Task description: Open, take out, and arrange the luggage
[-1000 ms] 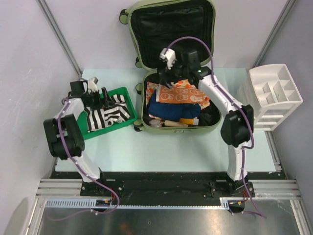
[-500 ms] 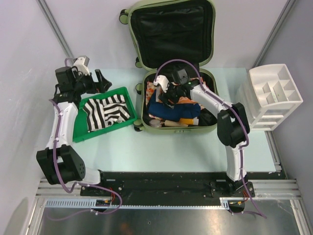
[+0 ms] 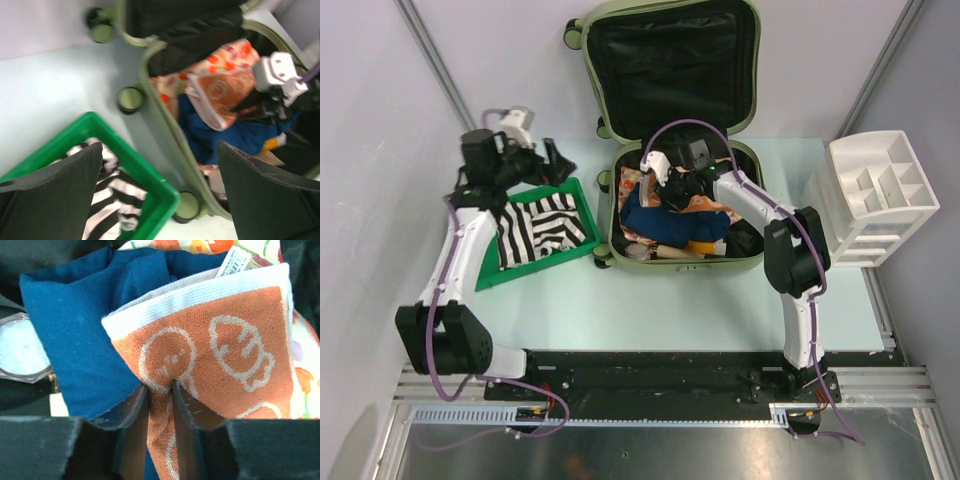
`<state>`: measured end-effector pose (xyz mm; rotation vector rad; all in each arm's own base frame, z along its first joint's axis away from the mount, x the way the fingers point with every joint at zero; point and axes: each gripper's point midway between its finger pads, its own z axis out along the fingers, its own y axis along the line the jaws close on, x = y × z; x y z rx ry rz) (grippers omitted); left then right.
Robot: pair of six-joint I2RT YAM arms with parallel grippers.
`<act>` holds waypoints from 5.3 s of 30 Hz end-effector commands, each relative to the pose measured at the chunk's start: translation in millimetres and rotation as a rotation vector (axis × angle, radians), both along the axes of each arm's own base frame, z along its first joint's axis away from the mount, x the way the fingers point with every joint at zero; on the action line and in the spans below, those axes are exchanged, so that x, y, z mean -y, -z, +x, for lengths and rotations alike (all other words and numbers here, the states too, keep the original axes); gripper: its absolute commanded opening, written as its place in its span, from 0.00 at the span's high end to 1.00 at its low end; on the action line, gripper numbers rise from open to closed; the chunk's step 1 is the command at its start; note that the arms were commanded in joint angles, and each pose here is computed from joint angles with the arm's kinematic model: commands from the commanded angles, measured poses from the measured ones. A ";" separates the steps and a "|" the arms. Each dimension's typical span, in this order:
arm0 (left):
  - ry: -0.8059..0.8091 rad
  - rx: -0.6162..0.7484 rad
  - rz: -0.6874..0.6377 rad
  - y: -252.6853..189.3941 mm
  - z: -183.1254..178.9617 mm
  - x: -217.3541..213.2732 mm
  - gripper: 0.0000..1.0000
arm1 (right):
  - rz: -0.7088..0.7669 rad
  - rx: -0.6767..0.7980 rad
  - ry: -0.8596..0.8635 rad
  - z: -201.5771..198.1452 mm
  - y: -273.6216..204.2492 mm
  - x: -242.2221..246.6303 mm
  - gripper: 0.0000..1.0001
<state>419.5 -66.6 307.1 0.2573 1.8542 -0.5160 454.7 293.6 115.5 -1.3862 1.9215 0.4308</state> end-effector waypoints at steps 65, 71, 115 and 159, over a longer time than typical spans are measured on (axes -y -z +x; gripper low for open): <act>0.178 -0.504 -0.452 78.6 55.0 210.2 1.00 | 0.373 -0.010 0.003 -21.9 -106.5 -6.2 0.52; 0.103 -0.426 -0.369 82.1 42.2 132.8 1.00 | 0.321 -0.076 0.171 -5.5 -89.9 37.4 0.30; -0.465 -0.202 0.172 88.9 -62.0 -195.1 0.00 | 0.205 -0.012 0.186 -1.3 -77.9 39.7 0.31; 0.087 -0.701 -0.417 107.7 11.2 197.3 0.00 | 0.380 -0.018 0.047 -17.3 -67.4 13.6 1.00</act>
